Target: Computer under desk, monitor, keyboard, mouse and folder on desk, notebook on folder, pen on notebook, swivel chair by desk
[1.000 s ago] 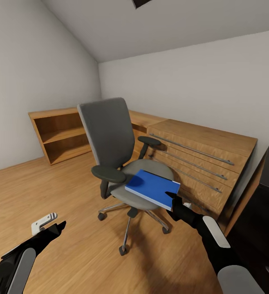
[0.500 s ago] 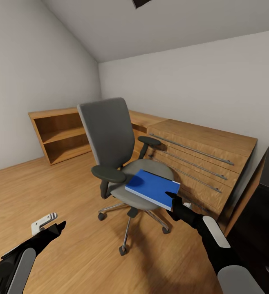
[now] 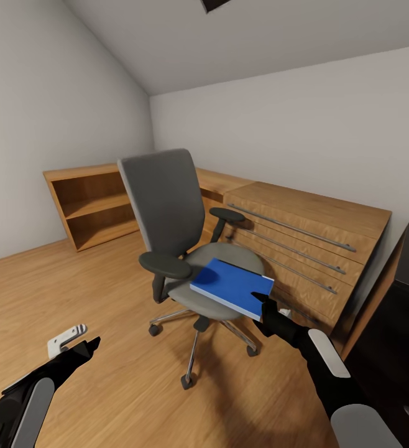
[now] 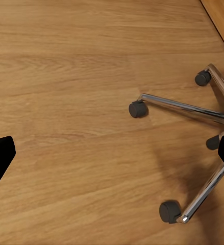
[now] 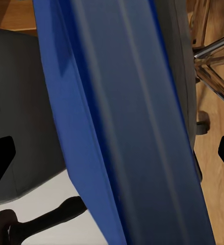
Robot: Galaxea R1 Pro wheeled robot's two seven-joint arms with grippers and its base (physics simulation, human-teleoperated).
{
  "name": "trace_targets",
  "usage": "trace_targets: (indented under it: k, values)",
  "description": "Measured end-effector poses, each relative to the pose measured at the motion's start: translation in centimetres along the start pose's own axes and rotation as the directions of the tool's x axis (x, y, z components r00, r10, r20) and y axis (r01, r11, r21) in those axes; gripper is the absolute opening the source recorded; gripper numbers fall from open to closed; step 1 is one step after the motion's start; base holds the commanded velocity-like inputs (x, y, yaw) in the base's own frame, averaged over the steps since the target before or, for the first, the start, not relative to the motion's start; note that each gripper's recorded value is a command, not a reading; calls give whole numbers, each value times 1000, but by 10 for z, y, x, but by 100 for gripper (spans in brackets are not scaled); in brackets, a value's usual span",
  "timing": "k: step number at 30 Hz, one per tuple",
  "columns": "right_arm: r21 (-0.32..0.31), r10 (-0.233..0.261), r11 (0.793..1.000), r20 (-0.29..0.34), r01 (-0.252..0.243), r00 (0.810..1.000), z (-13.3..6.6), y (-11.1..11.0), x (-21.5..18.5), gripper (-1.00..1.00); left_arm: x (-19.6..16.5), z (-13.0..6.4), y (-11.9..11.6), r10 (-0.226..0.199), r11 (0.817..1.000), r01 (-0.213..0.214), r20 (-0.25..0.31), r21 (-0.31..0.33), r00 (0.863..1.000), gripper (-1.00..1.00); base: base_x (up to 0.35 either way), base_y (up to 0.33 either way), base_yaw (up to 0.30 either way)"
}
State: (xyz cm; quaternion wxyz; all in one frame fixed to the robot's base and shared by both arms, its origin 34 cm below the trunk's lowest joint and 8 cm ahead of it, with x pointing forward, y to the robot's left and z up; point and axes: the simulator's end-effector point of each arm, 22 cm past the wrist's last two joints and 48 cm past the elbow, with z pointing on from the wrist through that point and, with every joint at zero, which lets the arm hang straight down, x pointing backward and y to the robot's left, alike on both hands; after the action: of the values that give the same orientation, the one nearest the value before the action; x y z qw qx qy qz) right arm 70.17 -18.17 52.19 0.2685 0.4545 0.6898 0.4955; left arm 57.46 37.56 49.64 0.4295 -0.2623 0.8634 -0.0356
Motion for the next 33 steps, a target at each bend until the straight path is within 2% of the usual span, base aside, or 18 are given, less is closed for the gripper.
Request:
trace_targets:
  k: [16,33]
  values:
    - [15,2,1000,2,-2,1000,-1,-3,-1,-100,0,0,0,0,1000,0,0,0,1000,100,0,0,0]
    - [14,-1,1000,3,1,1000,-7,36,-3,-100,-31,-16,-16,1,1000,-1,0,-2,1000,100,0,0,0]
